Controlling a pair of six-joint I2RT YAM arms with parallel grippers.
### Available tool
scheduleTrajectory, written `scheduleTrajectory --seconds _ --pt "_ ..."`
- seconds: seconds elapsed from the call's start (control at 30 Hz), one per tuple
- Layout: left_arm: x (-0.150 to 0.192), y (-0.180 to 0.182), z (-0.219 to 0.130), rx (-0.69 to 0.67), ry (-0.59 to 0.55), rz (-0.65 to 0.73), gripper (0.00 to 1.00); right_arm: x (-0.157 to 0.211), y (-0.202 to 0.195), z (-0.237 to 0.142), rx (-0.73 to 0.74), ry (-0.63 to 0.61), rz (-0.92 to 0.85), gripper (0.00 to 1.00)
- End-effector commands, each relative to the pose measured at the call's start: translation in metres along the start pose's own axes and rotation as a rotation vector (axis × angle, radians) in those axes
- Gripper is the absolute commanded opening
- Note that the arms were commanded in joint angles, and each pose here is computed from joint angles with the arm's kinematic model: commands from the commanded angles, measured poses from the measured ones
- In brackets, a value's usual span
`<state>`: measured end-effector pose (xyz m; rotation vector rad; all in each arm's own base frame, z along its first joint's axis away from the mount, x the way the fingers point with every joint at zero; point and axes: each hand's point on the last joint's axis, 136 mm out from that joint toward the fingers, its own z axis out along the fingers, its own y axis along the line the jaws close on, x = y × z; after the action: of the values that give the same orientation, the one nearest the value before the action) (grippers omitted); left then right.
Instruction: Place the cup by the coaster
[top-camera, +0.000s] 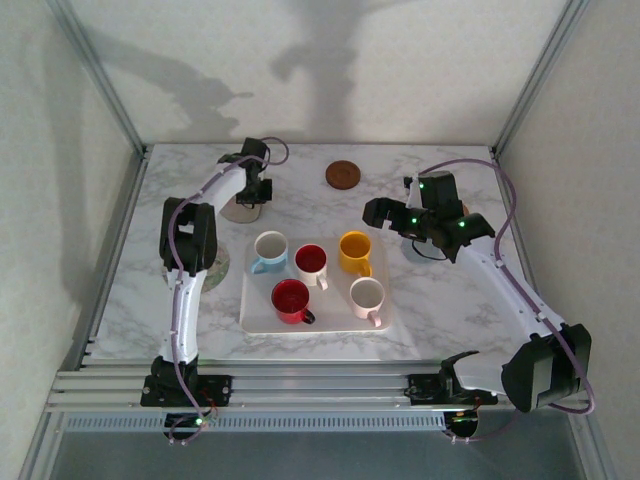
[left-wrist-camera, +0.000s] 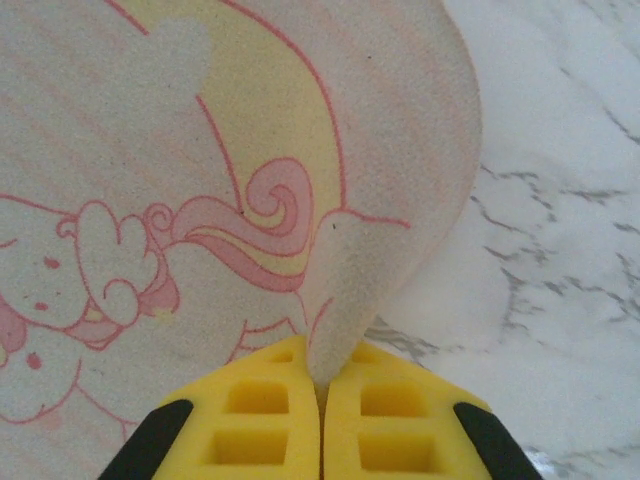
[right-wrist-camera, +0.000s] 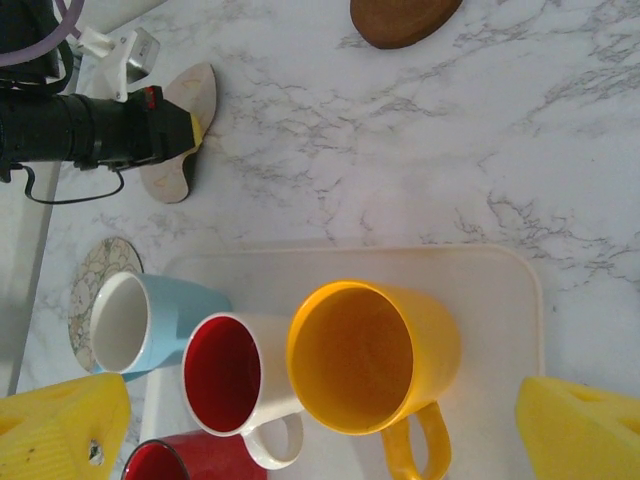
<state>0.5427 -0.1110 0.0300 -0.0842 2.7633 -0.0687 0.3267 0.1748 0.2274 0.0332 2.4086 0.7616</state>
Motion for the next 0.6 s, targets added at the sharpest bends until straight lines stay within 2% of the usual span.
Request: scheduleTrajectory --seconds 0.0,0.57 --pt "0.005 -0.027 -0.027 0.066 0.012 0.034 0.00 0.000 0.006 -0.003 -0.023 -0.012 -0.004 0.99" --pt "0.008 -0.085 -0.024 0.166 0.002 0.064 0.00 0.004 0.003 -0.008 -0.009 -0.014 -0.005 0.99"
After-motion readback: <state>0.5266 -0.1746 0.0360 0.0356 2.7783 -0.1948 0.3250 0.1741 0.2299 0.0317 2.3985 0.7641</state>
